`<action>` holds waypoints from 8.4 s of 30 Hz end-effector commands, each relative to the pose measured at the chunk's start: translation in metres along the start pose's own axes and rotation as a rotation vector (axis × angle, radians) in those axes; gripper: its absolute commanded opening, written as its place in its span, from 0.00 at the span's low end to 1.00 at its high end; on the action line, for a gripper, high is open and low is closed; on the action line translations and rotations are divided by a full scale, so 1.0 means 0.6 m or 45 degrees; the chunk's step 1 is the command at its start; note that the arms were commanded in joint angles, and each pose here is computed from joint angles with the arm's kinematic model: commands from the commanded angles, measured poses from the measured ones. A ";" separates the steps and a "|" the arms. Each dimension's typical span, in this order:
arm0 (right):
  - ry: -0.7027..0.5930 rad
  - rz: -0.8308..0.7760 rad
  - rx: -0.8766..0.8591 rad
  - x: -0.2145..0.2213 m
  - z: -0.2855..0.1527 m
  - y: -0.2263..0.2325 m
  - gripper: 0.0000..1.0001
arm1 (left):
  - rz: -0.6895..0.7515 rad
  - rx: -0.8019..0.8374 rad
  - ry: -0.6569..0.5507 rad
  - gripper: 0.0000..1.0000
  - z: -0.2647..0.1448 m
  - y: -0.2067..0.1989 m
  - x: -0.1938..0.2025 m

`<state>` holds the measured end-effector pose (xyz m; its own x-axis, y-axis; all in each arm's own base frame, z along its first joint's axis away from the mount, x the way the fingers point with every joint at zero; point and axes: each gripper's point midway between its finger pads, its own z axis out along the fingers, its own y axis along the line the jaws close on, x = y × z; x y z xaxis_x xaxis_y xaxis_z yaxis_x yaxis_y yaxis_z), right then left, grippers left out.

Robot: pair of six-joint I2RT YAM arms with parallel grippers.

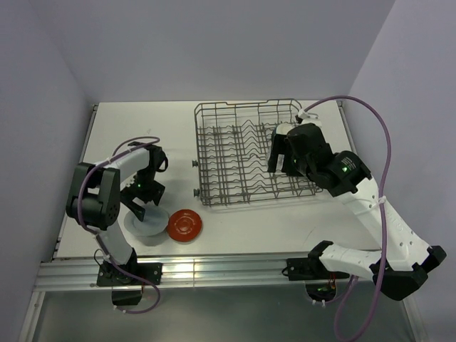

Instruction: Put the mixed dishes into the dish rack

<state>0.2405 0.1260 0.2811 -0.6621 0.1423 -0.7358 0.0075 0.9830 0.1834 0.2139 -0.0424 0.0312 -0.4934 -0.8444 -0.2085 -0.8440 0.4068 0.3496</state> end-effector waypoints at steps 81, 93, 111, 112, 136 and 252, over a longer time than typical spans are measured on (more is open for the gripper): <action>-0.419 -0.687 -0.784 0.016 -0.046 0.267 0.59 | -0.133 1.040 0.038 0.00 -0.386 0.073 -0.031; -0.540 -0.965 -0.898 0.017 -0.076 0.393 0.49 | -0.203 1.216 0.260 0.00 -0.470 0.081 0.011; -0.519 -1.195 -0.970 0.068 -0.041 0.515 0.34 | -0.125 1.263 0.366 0.00 -0.498 0.090 0.049; -0.517 -1.199 -0.965 0.068 -0.038 0.517 0.33 | -0.120 1.258 0.372 0.00 -0.497 0.089 0.051; -0.404 -1.293 -0.778 0.089 0.022 0.510 0.19 | -0.087 1.300 0.384 0.00 -0.508 0.103 0.060; 0.553 1.210 0.685 0.080 0.122 0.024 0.00 | 0.372 1.033 0.078 0.70 -0.337 0.058 0.066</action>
<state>0.2734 0.1590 0.1894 -0.4236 0.8894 -0.1722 0.8682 0.4528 0.2030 0.1999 -0.1250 0.2082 -0.7043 -0.6965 -0.1372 -0.6300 0.7023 -0.3314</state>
